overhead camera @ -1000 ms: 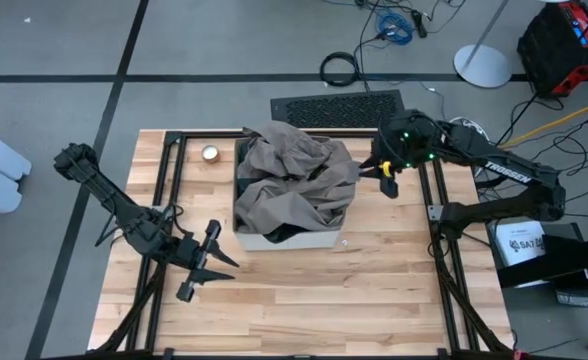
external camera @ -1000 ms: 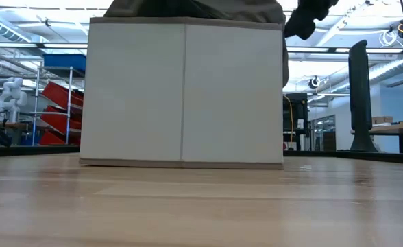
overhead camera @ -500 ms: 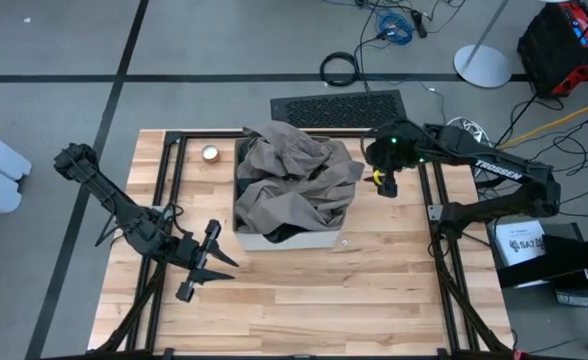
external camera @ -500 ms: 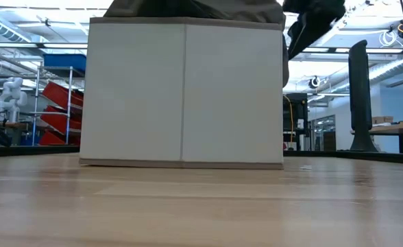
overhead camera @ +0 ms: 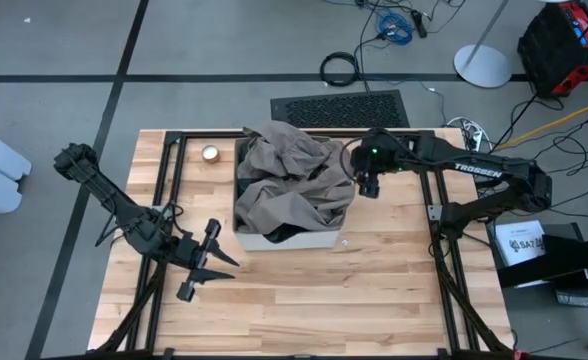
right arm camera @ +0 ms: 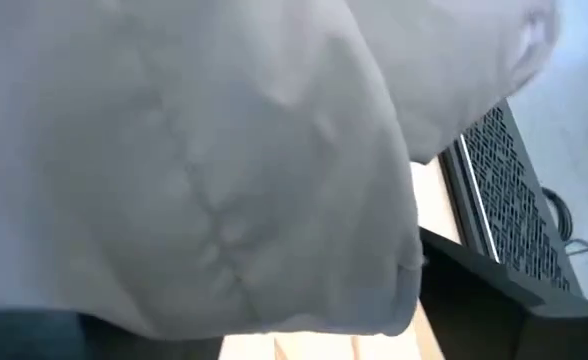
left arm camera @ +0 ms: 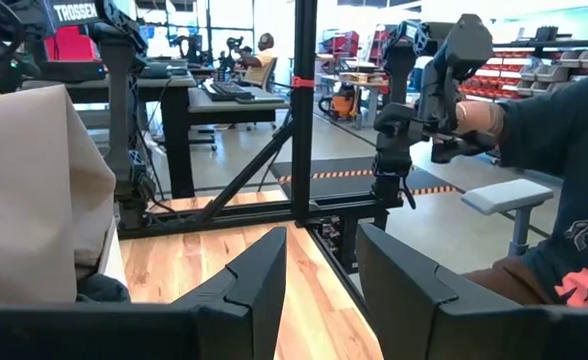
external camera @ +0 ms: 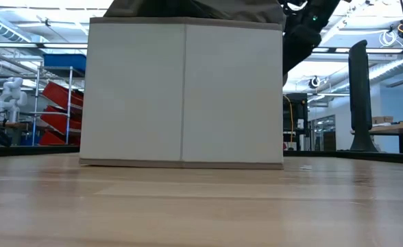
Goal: Sort clothes
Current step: Put the brown jacket into the white laundry bin
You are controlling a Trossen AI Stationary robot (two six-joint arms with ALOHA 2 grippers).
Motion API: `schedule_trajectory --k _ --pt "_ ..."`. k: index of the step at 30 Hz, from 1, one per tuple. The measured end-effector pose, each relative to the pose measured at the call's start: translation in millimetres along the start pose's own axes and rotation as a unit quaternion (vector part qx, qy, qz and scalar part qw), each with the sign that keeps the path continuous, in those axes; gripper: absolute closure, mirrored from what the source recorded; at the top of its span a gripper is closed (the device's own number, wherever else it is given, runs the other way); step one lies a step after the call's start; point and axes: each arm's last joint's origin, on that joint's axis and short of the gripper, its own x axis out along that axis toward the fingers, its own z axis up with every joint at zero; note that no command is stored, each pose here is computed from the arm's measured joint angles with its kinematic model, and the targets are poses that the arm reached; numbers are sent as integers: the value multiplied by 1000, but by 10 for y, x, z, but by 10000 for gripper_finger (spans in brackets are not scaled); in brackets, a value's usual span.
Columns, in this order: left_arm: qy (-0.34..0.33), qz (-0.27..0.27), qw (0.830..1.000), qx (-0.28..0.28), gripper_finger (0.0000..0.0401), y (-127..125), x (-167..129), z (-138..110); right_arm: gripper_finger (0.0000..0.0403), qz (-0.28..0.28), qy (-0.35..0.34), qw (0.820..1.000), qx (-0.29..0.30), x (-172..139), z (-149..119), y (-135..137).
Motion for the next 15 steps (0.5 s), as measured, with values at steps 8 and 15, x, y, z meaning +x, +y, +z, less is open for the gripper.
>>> schedule_trajectory --k 8,15 --pt "1 1 1000 0 269 1 0 -1 226 -1 -9 1000 21 0 18 -2" --pt "2 1 1000 1 269 1 0 -4 389 -2 -11 1000 4 -47 48 -14"
